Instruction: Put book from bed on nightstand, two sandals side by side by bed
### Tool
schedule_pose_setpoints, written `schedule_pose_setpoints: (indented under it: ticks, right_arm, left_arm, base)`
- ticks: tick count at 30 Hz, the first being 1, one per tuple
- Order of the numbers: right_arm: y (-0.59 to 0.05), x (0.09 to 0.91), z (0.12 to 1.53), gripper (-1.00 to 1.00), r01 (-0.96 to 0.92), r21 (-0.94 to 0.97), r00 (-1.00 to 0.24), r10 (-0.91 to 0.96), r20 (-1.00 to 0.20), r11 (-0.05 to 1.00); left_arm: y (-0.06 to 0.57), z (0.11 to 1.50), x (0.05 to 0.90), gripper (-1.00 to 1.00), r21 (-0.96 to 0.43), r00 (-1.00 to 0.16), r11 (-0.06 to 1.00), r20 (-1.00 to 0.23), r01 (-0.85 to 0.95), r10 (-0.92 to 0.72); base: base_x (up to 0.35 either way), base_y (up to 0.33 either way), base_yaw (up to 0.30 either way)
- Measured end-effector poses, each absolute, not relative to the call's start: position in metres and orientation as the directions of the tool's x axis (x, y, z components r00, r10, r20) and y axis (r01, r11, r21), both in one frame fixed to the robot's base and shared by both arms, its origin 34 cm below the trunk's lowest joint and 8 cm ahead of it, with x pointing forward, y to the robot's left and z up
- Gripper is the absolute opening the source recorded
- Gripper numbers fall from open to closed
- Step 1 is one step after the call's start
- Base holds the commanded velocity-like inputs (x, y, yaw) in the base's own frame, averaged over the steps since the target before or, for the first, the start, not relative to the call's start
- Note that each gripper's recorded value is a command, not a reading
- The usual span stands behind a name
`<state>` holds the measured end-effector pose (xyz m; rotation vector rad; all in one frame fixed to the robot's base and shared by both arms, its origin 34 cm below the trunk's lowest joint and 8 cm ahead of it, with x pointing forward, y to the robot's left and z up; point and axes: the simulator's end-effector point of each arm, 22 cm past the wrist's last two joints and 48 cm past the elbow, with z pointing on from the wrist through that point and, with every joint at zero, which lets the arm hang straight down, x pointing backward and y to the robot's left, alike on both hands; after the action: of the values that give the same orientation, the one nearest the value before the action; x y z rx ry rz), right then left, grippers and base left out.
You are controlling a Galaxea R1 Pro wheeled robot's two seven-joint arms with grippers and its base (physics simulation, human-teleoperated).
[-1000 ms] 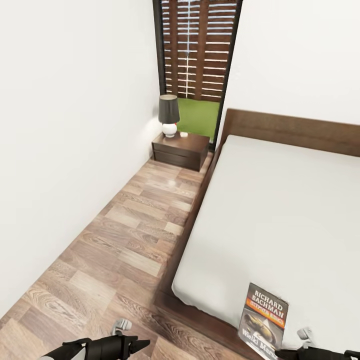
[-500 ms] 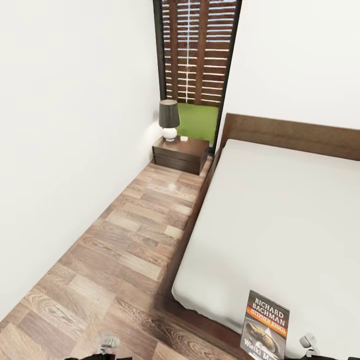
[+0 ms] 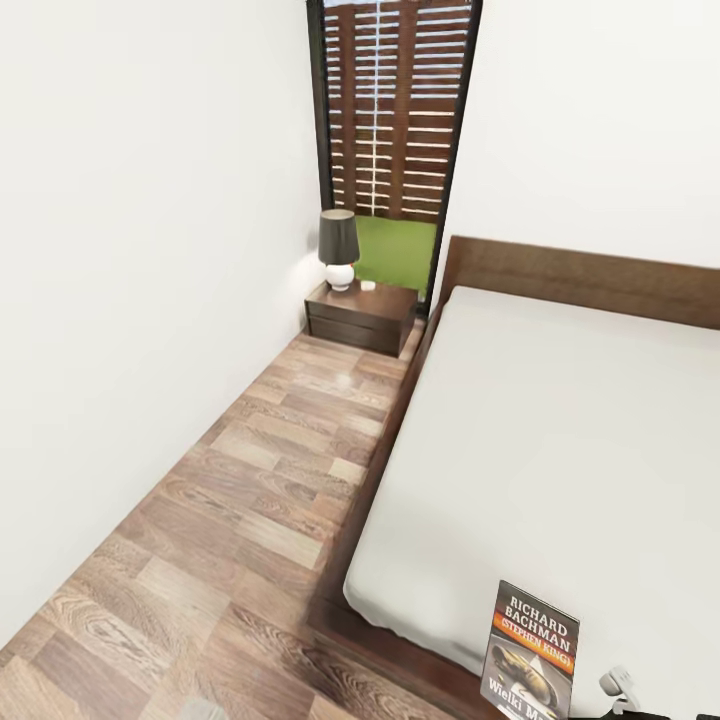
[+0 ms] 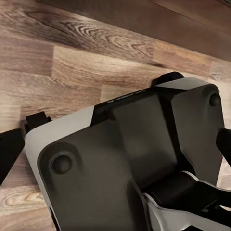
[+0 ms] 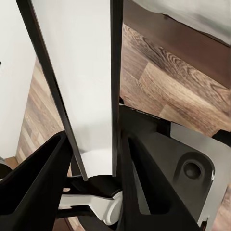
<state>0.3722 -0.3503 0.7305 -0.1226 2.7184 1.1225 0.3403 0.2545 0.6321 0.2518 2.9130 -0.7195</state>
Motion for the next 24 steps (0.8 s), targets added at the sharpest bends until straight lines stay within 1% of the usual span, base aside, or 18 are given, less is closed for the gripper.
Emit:
schedule_pose_setpoints:
  ticks: [24]
  right_arm:
    - [-0.351,0.382,0.741,-1.0,-0.178,0.681,-0.968,-0.002,-0.251,0.711]
  left_arm:
    - [0.255,0.639,0.355,1.0,-0.428,-0.97,0.879,-0.204,0.209,0.131]
  base:
    - [0.0,0.0,0.0]
